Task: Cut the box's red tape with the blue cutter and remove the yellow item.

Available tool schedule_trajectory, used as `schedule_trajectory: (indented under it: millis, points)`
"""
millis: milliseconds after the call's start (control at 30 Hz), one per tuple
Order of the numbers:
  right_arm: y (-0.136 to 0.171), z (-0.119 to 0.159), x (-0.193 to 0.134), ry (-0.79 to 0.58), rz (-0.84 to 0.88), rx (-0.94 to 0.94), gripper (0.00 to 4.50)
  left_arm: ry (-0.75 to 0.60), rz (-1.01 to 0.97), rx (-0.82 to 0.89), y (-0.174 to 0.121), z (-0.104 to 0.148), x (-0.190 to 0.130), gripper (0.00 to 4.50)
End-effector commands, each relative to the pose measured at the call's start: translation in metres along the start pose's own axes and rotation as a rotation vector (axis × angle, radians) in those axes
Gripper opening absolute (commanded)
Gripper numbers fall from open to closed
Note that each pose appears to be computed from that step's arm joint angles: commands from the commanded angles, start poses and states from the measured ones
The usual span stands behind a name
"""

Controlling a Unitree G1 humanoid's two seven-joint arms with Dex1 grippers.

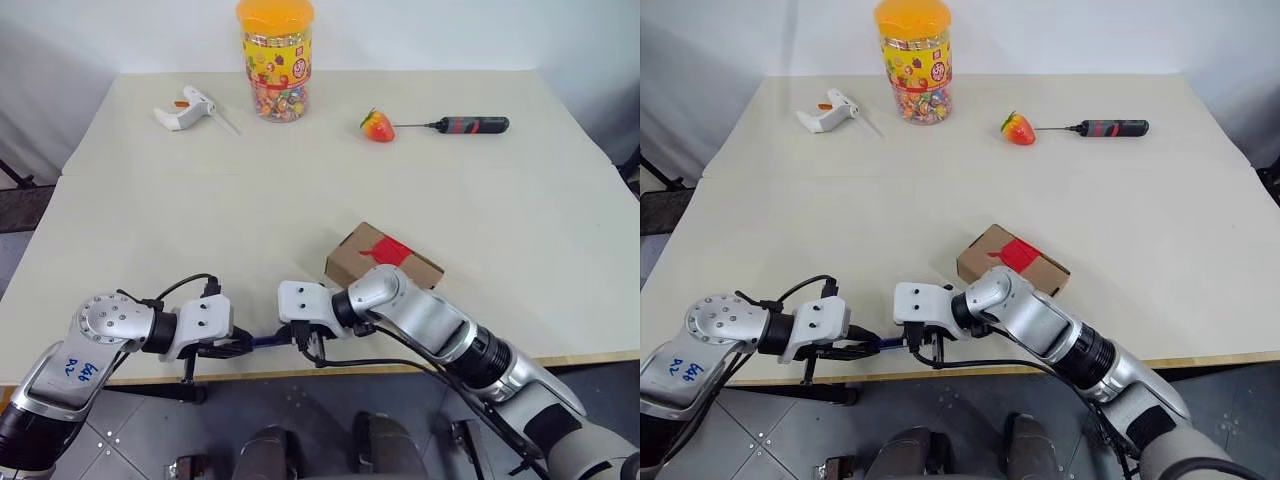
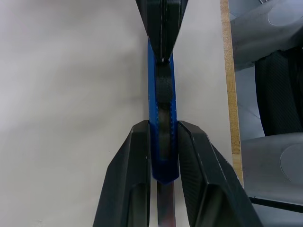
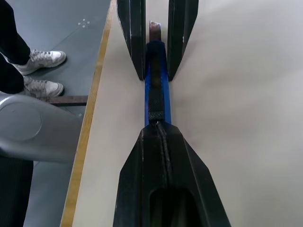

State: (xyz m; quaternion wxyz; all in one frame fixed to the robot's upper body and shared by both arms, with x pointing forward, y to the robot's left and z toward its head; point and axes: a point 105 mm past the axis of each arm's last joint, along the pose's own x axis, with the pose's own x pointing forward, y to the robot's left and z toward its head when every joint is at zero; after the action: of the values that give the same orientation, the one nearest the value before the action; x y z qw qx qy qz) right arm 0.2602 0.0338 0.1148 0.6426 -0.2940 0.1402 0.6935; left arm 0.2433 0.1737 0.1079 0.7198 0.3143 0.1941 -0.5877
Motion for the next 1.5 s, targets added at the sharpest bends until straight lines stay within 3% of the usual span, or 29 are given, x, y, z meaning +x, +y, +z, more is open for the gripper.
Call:
schedule_trajectory:
  millis: [33,167,267,433,667,800,933,1133,1500]
  points:
    - [-0.003,0.011,-0.011,-0.027,-0.023,-0.006,0.01,-0.022,-0.002,0.011,-0.001,0.003,0.001,0.84]
    - [-0.006,0.019,-0.032,-0.061,-0.047,0.019,0.01,-0.04,0.028,0.017,0.005,0.002,0.001,0.84]
    - [-0.013,0.031,-0.074,-0.126,-0.096,0.136,0.56,-0.099,0.112,0.044,0.016,0.006,-0.003,0.84]
    - [-0.026,0.039,-0.125,-0.179,-0.192,0.297,2.16,-0.189,0.238,0.102,0.036,0.011,-0.008,0.84]
    - [-0.03,0.025,-0.165,-0.122,-0.27,0.414,4.47,-0.321,0.386,0.147,0.059,0.022,-0.018,0.84]
    - [-0.038,0.027,-0.176,-0.097,-0.311,0.47,4.47,-0.425,0.457,0.194,0.071,0.041,-0.023,0.84]
    - [-0.054,0.046,-0.183,-0.177,-0.321,0.564,4.47,-0.521,0.511,0.243,0.079,0.057,-0.025,0.84]
    - [-0.068,0.065,-0.171,-0.189,-0.281,0.616,4.47,-0.635,0.544,0.278,0.083,0.077,-0.014,0.84]
    - [-0.081,0.058,-0.144,-0.144,-0.237,0.623,4.47,-0.713,0.471,0.266,0.076,0.09,0.005,0.84]
